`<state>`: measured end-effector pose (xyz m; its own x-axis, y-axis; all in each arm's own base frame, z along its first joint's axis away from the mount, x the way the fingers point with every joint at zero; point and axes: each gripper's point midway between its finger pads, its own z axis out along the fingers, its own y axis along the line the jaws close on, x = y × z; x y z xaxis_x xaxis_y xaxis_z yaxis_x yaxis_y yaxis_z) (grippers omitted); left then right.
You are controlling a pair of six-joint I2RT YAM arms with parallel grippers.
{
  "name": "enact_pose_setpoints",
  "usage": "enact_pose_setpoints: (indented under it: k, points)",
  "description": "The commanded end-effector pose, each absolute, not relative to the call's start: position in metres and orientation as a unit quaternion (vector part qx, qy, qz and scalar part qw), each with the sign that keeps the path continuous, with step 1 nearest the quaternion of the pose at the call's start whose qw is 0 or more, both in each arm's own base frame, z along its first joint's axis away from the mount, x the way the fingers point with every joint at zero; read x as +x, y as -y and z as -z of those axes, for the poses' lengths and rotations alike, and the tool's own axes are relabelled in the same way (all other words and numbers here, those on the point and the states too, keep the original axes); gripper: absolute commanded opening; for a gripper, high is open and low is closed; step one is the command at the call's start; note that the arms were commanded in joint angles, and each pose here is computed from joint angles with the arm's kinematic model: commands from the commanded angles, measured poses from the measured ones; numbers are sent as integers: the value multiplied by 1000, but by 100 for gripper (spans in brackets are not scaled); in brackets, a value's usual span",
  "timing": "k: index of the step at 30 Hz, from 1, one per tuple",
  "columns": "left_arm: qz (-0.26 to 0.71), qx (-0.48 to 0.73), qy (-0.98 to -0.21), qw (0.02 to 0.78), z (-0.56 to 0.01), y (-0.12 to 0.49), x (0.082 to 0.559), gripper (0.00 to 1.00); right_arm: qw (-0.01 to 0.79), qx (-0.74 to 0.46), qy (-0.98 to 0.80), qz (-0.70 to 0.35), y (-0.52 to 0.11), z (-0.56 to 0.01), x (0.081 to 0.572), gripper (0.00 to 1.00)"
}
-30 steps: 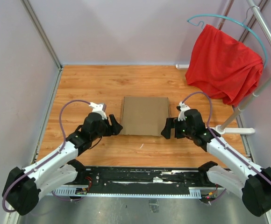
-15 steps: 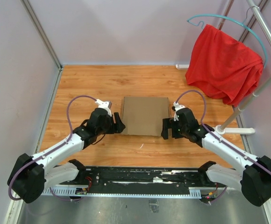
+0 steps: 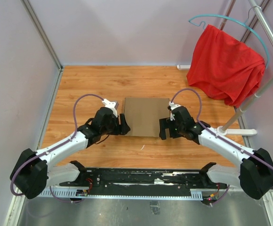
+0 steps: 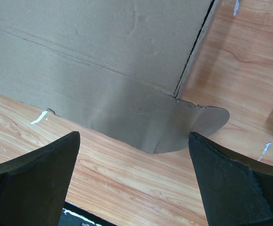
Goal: Fold the paper box
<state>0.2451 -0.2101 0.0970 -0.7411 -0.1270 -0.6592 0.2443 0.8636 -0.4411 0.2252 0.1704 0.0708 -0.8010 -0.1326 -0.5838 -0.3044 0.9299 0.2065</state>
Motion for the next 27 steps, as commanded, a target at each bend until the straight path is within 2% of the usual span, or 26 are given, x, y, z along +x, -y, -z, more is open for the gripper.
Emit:
enact_pose_setpoints:
  k: [1, 11, 23, 27]
  points:
    - [266, 53, -895, 353, -101, 218, 244, 67, 292, -141, -935, -144, -181, -77, 226, 100]
    - [280, 71, -896, 337, -96, 230, 238, 66, 281, -160, -935, -148, -198, -73, 224, 100]
    - [337, 87, -877, 331, -127, 248, 226, 65, 282, -160, -930, -172, -207, -95, 217, 99]
    - [299, 70, -887, 346, -127, 233, 231, 66, 284, -149, -936, -146, -197, -95, 219, 100]
